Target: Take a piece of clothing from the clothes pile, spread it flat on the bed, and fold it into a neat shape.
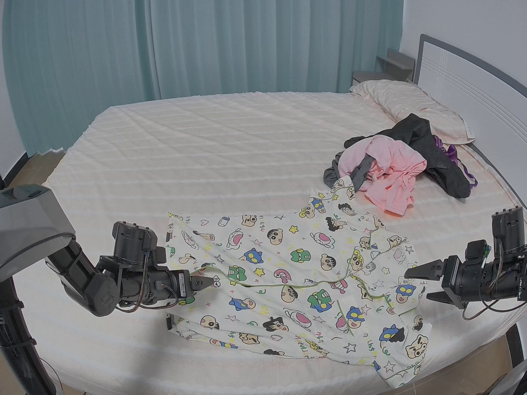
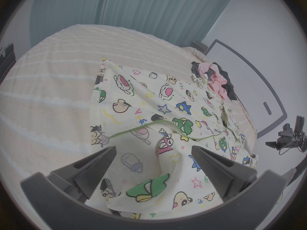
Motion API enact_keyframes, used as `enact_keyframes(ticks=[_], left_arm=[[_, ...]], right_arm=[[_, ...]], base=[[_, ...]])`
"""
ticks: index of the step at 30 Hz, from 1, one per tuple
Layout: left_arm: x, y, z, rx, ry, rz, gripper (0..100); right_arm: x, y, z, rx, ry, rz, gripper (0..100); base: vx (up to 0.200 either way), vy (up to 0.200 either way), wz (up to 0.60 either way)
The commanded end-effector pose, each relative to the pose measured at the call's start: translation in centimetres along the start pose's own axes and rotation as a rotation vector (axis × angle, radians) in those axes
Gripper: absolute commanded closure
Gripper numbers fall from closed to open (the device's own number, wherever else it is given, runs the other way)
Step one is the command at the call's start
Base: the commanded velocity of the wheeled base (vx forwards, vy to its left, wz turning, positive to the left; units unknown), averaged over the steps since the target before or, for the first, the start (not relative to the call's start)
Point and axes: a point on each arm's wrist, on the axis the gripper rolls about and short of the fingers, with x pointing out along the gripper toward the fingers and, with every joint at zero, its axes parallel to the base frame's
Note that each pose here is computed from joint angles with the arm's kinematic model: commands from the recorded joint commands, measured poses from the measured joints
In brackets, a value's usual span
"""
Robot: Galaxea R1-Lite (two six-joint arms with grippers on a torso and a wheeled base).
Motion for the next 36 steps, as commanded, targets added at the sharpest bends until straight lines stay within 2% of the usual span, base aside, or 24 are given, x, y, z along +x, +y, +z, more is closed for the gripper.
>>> enact_keyframes(ticks=[1,4,5,8,15,21,25,29,36], left_arm=[[0.2,-0.2,-0.3,0.006,0.013,-0.015,0],[0.5,-0.3,-0.9,0.027,0.046,-0.034,0],[0.6,-0.2,-1.2,0.039,0.058,-0.032,100],[0.9,0.2,-1.9,0.07,0.084,-0.023,100],[1.1,0.4,-1.5,0.061,0.071,-0.016,100],[1.0,0.1,-0.5,0.065,0.03,-0.016,100],[1.0,-0.6,1.6,0.012,-0.059,0.001,100],[1.5,-0.9,3.0,0.008,-0.105,0.003,100],[3.6,-1.0,3.2,0.012,-0.106,0.024,100]], right_arm=[[0.0,0.0,0.0,0.0,0.0,0.0,0],[0.0,0.0,0.0,0.0,0.0,0.0,0],[0.0,0.0,0.0,0.0,0.0,0.0,0],[0.0,0.0,0.0,0.0,0.001,0.001,0],[0.2,-0.1,0.0,0.002,0.005,-0.003,0],[0.1,0.0,0.0,0.001,0.002,-0.002,0],[0.1,0.0,0.1,0.001,0.002,-0.002,0],[0.2,0.0,0.1,0.002,0.004,-0.002,0],[0.2,-0.1,0.1,0.003,0.005,-0.005,0]], base=[[0.0,0.0,0.0],[0.0,0.0,0.0],[0.0,0.0,0.0],[0.0,0.0,0.0],[0.0,0.0,0.0],[0.0,0.0,0.0],[0.0,0.0,0.0],[0.0,0.0,0.0],[0.0,0.0,0.0]])
